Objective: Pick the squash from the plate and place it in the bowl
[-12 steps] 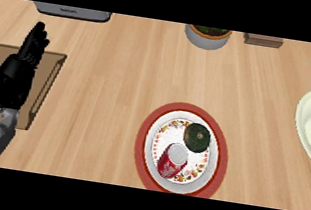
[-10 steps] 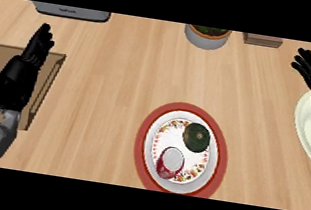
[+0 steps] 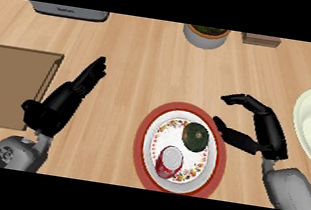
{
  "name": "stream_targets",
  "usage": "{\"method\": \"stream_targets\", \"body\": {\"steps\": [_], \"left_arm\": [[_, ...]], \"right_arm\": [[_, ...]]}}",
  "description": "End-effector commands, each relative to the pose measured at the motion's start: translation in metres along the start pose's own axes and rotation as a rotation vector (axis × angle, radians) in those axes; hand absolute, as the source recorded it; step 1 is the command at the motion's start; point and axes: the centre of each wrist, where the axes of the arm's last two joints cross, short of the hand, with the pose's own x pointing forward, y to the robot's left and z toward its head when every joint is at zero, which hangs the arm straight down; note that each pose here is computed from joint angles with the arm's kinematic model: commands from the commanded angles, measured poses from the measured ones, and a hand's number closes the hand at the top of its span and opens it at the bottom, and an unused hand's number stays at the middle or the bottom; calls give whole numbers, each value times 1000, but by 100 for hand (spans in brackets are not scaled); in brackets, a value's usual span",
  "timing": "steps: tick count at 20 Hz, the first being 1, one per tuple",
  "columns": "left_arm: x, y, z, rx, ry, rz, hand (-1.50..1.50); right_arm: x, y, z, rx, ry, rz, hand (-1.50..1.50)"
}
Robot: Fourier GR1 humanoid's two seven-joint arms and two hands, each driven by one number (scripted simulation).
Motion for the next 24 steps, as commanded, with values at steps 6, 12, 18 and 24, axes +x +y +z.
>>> {"method": "stream_targets", "body": {"steps": [6, 12, 18, 24], "left_arm": [[2, -3, -3, -75, 5, 36, 0], [-11, -12, 3, -68, 18, 47, 0], [-14, -7, 6, -69, 25, 29, 0], [4, -10, -5, -62, 12, 36, 0]], "right_arm": [[4, 35, -23, 199, -48, 379, -150], [57, 7, -59, 393, 157, 786, -150], [92, 34, -68, 763, 389, 901, -150], [120, 67, -79, 869, 530, 873, -150]]}}
